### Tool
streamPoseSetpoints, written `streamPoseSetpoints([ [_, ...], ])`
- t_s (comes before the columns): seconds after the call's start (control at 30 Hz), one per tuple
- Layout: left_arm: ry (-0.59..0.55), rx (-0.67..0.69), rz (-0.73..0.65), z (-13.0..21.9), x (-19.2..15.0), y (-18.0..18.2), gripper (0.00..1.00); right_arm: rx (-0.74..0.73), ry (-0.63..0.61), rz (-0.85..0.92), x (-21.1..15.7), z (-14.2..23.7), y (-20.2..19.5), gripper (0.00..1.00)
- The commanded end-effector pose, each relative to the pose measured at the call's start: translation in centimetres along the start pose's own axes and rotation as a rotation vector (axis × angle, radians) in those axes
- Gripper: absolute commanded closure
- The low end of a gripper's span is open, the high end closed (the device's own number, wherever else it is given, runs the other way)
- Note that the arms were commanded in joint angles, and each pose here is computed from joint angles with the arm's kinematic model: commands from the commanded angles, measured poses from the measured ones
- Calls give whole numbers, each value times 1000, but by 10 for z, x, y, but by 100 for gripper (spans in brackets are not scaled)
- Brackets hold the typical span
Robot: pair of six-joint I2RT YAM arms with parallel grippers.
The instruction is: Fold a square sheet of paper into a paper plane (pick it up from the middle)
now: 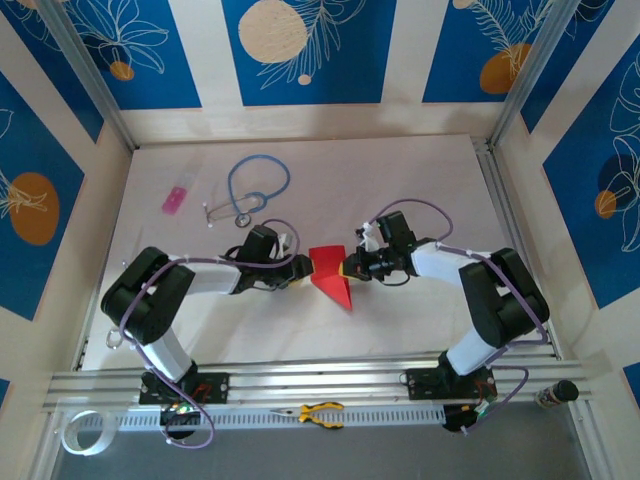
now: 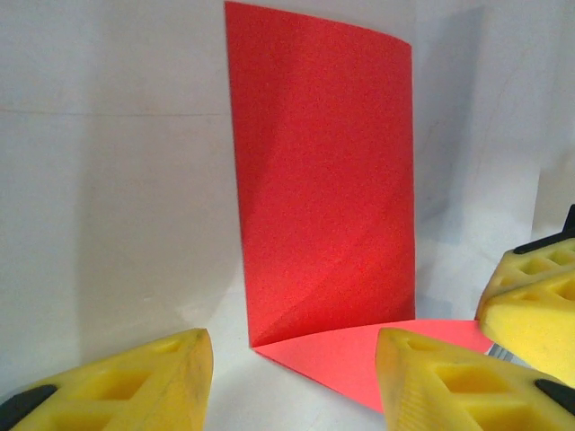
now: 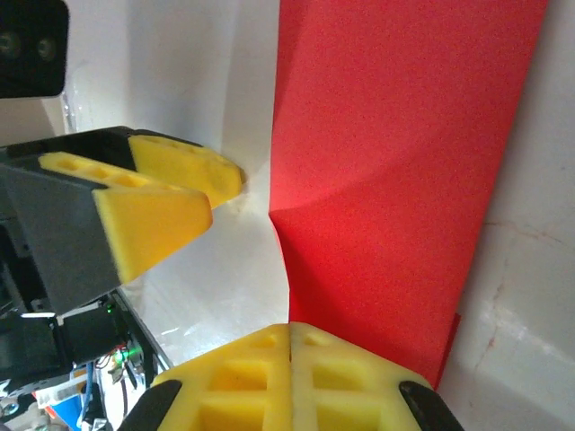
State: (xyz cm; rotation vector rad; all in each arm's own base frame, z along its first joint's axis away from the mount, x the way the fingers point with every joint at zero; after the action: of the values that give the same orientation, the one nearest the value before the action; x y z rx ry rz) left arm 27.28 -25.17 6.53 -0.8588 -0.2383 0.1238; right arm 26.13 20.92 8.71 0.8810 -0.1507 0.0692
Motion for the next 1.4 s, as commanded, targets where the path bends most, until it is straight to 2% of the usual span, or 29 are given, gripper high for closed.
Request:
streamPoseSetpoints([
  [0.0, -11, -14, 26, 3, 9, -5, 48, 84, -9, 7, -2, 8, 10, 100],
  [0.43, 12, -70, 41, -7, 15, -13, 51, 150, -44, 2, -3, 18, 8, 100],
  [0.83, 29, -117, 78, -20, 21, -18, 59, 171, -45, -1, -3, 21, 9, 100],
  [1.0, 24, -121, 76, -22, 23, -19, 69, 164, -41, -8, -4, 20, 7, 100],
  [1.1, 23, -128, 74, -22, 24, -20, 82, 155, -41, -9, -5, 20, 4, 100],
  [1.17, 9, -131, 80, -21, 25, -19, 86, 137, -43, -15, -6, 21, 2, 99],
  [1.27, -21, -131, 81, -18, 26, -20, 95, 95, -51, -18, -7, 23, -2, 95],
  [1.37, -64, -137, 88, -12, 28, -20, 99, 36, -70, -6, -8, 28, -2, 86],
])
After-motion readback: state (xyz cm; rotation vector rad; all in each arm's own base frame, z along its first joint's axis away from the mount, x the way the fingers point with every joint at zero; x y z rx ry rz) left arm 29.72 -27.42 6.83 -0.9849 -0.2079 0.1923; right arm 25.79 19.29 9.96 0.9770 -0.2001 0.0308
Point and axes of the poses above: each hand's point on the last joint's axis, 136 mm out from that joint toward the fingers, its own z axis back along the fingers, its own y axis along the line the jaws close on, x = y × z, the point moved 4 cm from there along z, back along the fingers, and after that the axes turned 1 degree about z, right-handed, at the moved point
